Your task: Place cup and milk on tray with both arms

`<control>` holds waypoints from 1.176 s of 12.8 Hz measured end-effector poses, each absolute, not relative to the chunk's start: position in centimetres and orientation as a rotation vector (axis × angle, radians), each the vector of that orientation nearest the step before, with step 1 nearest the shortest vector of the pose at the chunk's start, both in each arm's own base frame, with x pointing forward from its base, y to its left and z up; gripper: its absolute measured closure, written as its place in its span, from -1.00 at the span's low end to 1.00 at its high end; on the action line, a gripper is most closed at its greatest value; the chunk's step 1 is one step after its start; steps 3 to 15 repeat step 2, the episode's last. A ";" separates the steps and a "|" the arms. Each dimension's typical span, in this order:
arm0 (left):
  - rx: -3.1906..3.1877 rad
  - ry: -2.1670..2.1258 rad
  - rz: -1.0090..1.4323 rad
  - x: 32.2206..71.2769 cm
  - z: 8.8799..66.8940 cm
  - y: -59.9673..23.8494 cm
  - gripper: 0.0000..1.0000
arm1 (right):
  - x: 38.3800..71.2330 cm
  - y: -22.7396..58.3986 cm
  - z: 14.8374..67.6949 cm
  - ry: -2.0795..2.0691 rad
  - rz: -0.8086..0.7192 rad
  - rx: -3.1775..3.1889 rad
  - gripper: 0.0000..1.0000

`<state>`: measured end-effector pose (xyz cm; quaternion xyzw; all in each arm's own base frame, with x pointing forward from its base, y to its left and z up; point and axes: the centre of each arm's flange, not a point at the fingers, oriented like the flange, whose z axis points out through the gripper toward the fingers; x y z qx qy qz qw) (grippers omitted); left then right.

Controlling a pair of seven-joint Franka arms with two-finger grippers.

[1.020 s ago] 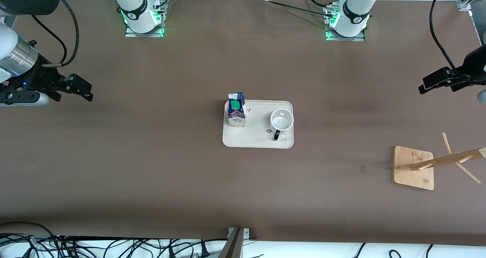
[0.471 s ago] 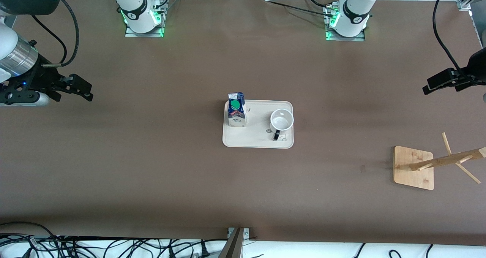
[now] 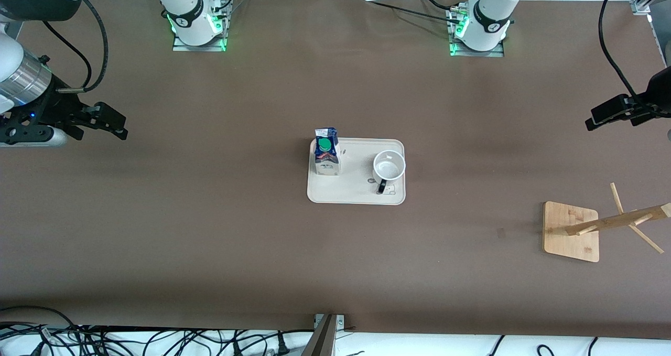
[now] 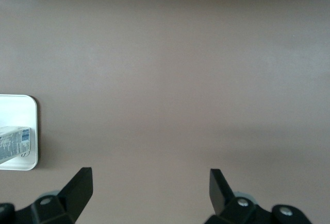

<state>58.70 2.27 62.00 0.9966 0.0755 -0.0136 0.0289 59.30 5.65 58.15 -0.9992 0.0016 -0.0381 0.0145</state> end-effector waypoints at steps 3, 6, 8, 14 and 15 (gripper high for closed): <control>3.075 0.234 -0.042 58.7 62.0 2.3 -1.00 | 59.3 5.6 58.2 0.005 -0.118 -3.110 -1.00; 3.075 0.234 -0.042 58.7 62.0 2.3 -1.00 | 59.3 5.6 58.2 0.005 -0.118 -3.110 -1.00; 3.075 0.234 -0.042 58.7 62.0 2.3 -1.00 | 59.3 5.6 58.2 0.005 -0.118 -3.110 -1.00; 3.075 0.234 -0.042 58.7 62.0 2.3 -1.00 | 59.3 5.6 58.2 0.005 -0.118 -3.110 -1.00; 3.075 0.234 -0.042 58.7 62.0 2.3 -1.00 | 59.3 5.6 58.2 0.005 -0.118 -3.110 -1.00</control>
